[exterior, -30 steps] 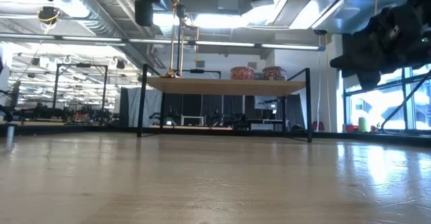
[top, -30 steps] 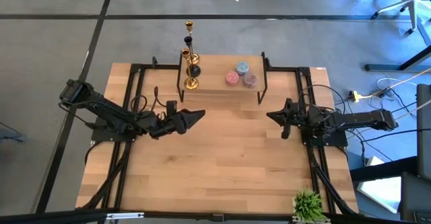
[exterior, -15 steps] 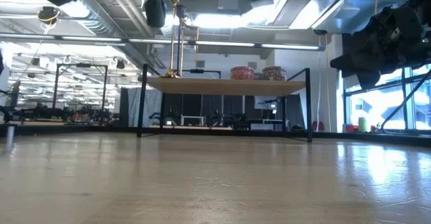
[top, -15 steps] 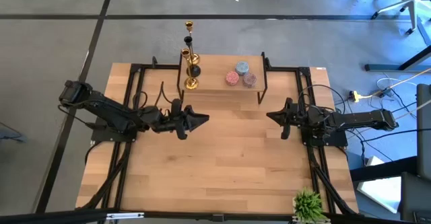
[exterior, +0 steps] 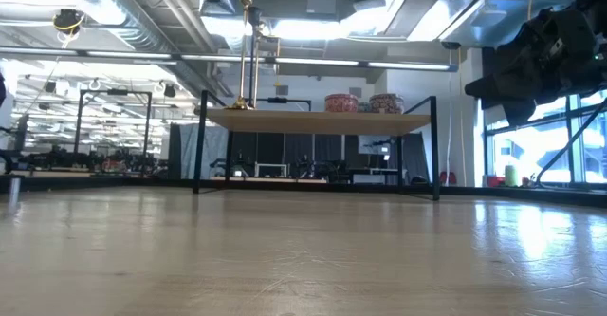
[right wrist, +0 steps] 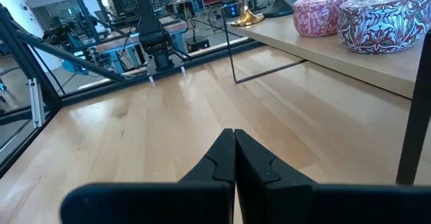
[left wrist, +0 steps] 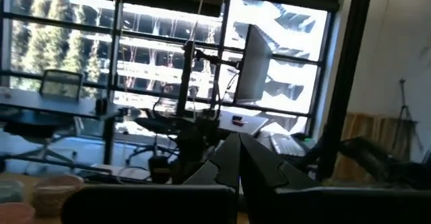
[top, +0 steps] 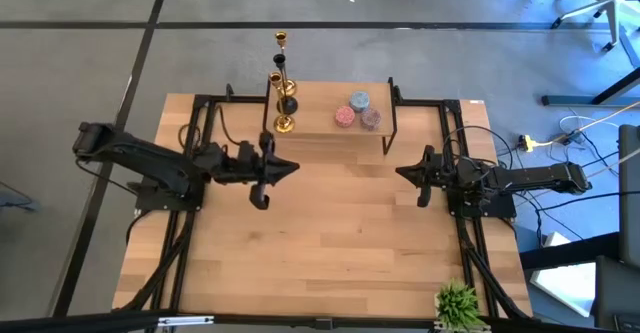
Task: Pick & Place candle stick holders
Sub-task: Return to Home Position
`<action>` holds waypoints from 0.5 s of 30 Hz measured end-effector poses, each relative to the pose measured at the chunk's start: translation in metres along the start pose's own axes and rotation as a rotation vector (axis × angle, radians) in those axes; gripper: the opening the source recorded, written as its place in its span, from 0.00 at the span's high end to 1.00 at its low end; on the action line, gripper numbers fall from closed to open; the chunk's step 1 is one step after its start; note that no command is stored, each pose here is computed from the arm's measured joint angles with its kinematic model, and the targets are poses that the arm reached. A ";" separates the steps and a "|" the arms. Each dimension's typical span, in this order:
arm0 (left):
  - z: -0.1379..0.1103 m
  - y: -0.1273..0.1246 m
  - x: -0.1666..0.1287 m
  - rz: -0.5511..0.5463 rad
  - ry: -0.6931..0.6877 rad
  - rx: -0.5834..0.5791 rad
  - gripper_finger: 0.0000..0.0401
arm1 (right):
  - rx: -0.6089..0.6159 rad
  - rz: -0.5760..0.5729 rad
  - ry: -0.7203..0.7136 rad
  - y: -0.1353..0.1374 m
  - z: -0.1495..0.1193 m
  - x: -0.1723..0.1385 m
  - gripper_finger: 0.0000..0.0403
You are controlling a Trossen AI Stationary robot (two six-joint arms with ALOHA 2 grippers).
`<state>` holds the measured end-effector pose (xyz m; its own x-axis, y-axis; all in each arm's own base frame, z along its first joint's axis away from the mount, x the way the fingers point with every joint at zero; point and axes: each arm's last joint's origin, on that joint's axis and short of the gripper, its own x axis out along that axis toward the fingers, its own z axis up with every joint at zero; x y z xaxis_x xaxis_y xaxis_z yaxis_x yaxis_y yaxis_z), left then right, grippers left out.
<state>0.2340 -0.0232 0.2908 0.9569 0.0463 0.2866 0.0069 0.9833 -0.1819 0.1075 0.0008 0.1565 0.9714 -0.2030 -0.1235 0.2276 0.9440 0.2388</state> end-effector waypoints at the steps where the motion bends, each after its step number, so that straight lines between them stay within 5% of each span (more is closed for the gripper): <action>1: 0.003 0.001 -0.003 0.005 0.012 0.027 1.00 | 0.000 0.001 0.000 0.000 0.000 0.000 1.00; 8: 0.018 0.005 -0.041 0.026 0.084 0.118 1.00 | 0.000 0.003 0.001 0.000 0.000 0.000 1.00; 15: 0.003 0.017 -0.091 0.080 0.025 0.059 1.00 | 0.000 0.003 0.001 0.000 0.000 0.000 1.00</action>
<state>0.1462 -0.0103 0.2641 0.9606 0.1214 0.2501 -0.0862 0.9854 -0.1471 0.1075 0.0009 0.1566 0.9719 -0.2004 -0.1234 0.2251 0.9446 0.2390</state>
